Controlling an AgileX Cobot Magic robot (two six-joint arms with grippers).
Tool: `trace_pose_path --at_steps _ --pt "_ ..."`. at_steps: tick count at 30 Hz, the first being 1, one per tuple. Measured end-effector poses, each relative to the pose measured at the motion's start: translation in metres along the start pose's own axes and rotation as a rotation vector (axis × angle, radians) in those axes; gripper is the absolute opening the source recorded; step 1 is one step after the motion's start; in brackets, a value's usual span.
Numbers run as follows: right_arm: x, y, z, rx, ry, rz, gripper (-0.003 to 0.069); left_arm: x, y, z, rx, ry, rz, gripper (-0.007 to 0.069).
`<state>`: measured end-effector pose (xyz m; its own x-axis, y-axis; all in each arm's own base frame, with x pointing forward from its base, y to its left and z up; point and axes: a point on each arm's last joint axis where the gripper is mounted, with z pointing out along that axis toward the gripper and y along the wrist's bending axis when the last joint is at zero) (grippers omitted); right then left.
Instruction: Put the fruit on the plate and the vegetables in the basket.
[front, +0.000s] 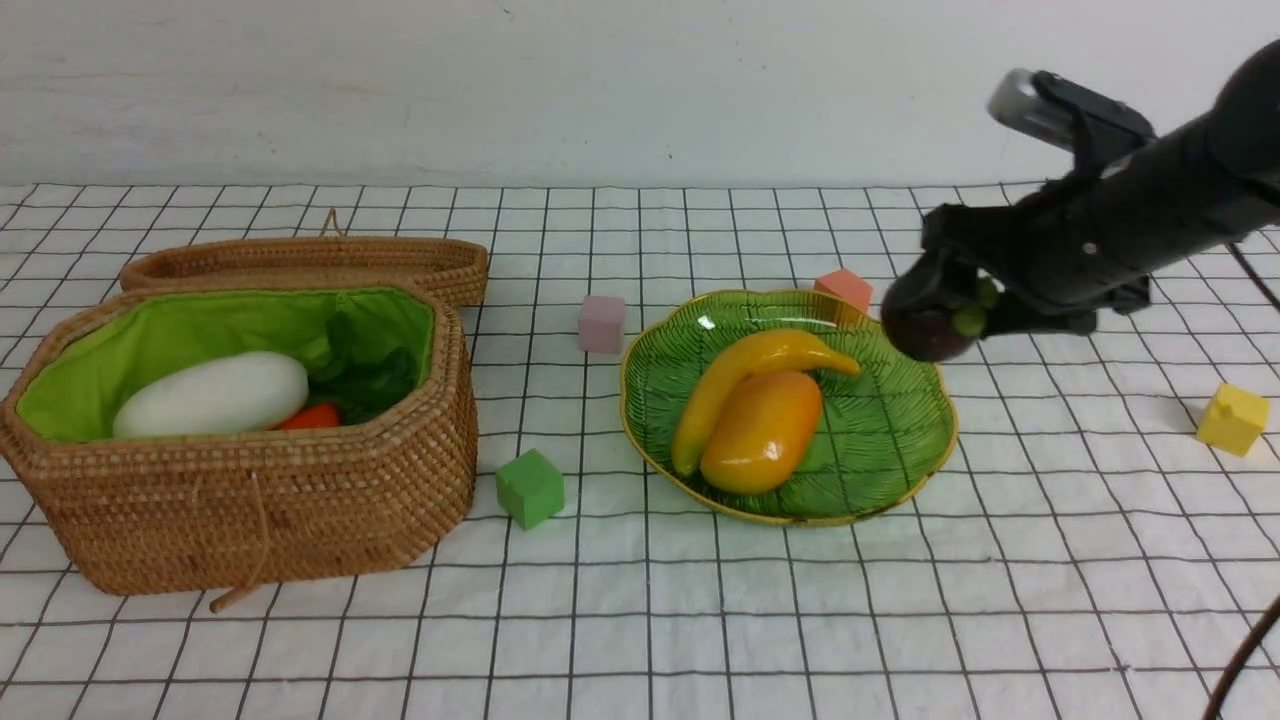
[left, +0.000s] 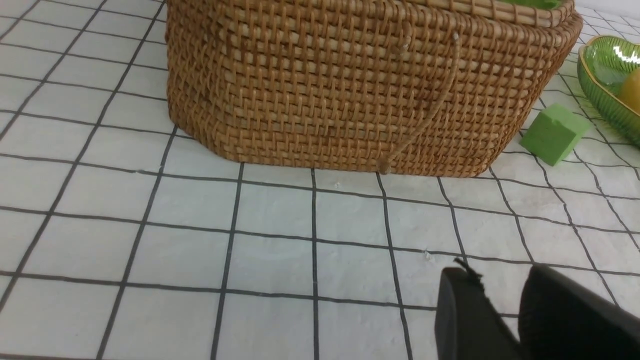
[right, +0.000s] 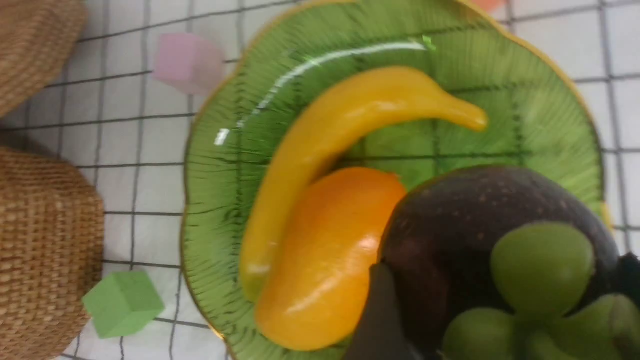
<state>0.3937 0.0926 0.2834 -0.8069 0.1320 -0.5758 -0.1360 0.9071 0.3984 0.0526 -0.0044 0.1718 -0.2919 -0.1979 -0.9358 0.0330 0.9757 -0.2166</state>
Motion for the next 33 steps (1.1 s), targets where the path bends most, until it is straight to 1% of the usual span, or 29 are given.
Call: trace_pose_path --at_steps 1,2,4,7,14,15,17,18,19,20,23,25,27,28,29,31,32,33 --pt "0.002 0.007 0.008 -0.011 -0.006 -0.03 0.0547 0.0 0.0 0.0 0.0 0.0 0.0 0.0172" --pt "0.003 0.008 0.009 -0.013 -0.002 -0.035 0.0547 0.0 0.0 0.0 0.0 0.0 0.0 0.0172" --pt "0.011 0.013 0.03 -0.015 0.031 -0.065 0.0547 0.0 0.0 0.0 0.0 0.0 0.0 0.0174" --pt "0.024 0.005 0.058 0.006 0.098 -0.07 0.0547 0.0 0.0 0.0 0.0 0.0 0.0 0.0177" --pt "0.028 -0.001 0.07 0.024 0.117 -0.059 0.0547 0.0 0.0 0.0 0.0 0.0 0.0 0.0184" --pt "0.027 -0.001 0.069 0.025 0.116 -0.048 0.0551 0.0 0.0 0.0 0.0 0.0 0.0 0.0185" --pt "0.026 0.0 0.067 0.025 0.111 -0.038 0.0603 0.0 0.0 0.0 0.0 0.0 0.0 0.0186" --pt "0.027 0.0 0.067 0.026 0.112 -0.04 0.0615 0.0 0.0 0.0 0.0 0.0 0.0 0.0187" --pt "0.024 0.002 0.06 0.026 0.107 -0.05 0.0655 0.0 0.0 0.0 0.0 0.0 0.0 0.0187" --pt "0.022 0.003 0.053 0.025 0.102 -0.057 0.0671 0.0 0.0 0.0 0.0 0.0 0.0 0.0188" --pt "0.016 0.006 0.033 0.021 0.086 -0.061 0.0681 0.0 0.0 0.0 0.0 0.0 0.0 0.0192" --pt "0.009 0.01 0.001 0.018 0.06 -0.071 0.0671 0.0 0.0 0.0 0.0 0.0 0.0 0.0196" --pt "0.005 0.016 -0.035 0.007 0.044 -0.087 0.0648 0.0 0.0 0.0 0.0 0.0 0.0 0.0197" --pt "0.006 0.017 -0.039 0.006 0.053 -0.09 0.0638 0.0 0.0 0.0 0.0 0.0 0.0 0.0197" --pt "0.007 0.025 -0.068 -0.005 0.048 -0.112 0.0614 0.0 0.0 0.0 0.0 0.0 0.0 0.02" --pt "0.015 0.037 -0.106 -0.021 0.061 -0.151 0.0559 0.0 0.0 0.0 0.0 0.0 0.0 0.0202" --pt "0.015 0.038 -0.11 -0.02 0.063 -0.155 0.0553 0.0 0.0 0.0 0.0 0.0 0.0 0.0202" --pt "0.024 0.044 -0.135 -0.026 0.087 -0.183 0.0511 0.0 0.0 0.0 0.0 0.0 0.0 0.0204"
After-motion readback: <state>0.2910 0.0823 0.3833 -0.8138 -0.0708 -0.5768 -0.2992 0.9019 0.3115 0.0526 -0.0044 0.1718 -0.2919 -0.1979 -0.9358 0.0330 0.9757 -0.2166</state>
